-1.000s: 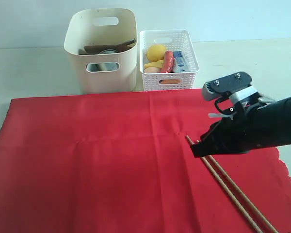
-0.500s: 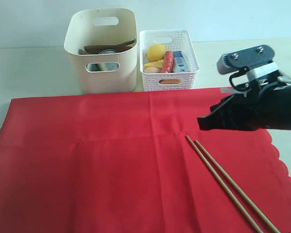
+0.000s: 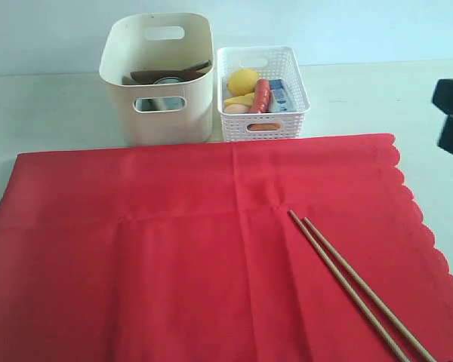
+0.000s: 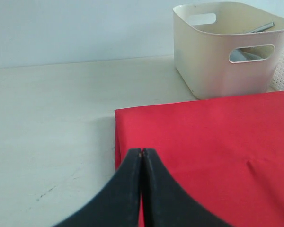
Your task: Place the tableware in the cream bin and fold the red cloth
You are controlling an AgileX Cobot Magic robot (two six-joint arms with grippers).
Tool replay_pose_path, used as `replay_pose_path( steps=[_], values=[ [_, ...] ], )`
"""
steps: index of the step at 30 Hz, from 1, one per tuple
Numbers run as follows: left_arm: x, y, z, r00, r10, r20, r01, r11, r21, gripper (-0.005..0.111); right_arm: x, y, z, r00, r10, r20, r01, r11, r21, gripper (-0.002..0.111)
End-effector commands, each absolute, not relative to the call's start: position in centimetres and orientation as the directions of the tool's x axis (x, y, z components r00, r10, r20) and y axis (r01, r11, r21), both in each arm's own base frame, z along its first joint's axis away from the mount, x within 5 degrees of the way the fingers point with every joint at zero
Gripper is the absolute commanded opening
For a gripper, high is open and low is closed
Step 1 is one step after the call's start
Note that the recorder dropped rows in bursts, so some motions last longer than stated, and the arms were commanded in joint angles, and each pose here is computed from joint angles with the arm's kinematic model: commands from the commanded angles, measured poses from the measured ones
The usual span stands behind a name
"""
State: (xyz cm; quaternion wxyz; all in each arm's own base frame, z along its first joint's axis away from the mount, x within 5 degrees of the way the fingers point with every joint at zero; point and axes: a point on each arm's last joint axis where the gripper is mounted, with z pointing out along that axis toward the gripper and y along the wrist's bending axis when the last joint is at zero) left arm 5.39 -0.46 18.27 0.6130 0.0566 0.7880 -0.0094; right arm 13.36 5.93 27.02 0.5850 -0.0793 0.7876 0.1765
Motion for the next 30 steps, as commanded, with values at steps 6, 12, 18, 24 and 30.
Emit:
replay_pose_path(
  steps=[6,12,18,24,30],
  values=[
    [5.4,-0.5,18.4,-0.230,0.070,-0.971,0.098,0.994,0.048,0.003,12.0,6.7,24.5,-0.333,-0.027,-0.942,-0.473,0.869,0.142,0.000],
    [5.4,-0.5,18.4,-0.230,0.070,-0.971,0.098,0.994,0.048,0.003,13.8,7.2,21.8,-0.500,-0.093,-0.861,-0.412,0.900,0.142,0.000],
    [5.4,-0.5,18.4,-0.230,0.070,-0.971,0.098,0.994,0.048,0.003,15.5,7.6,19.2,-0.621,-0.051,-0.782,-0.310,0.933,0.186,0.017],
    [5.4,-0.5,18.4,-0.230,0.070,-0.971,0.098,0.994,0.048,0.003,17.1,8.2,15.8,-0.751,-0.201,-0.630,-0.323,0.942,0.085,0.044],
    [5.4,-0.5,18.4,-0.229,0.068,-0.971,0.098,0.994,0.047,0.003,18.9,9.1,13.2,-0.808,-0.271,-0.522,-0.346,0.937,0.049,0.044]
  ],
)
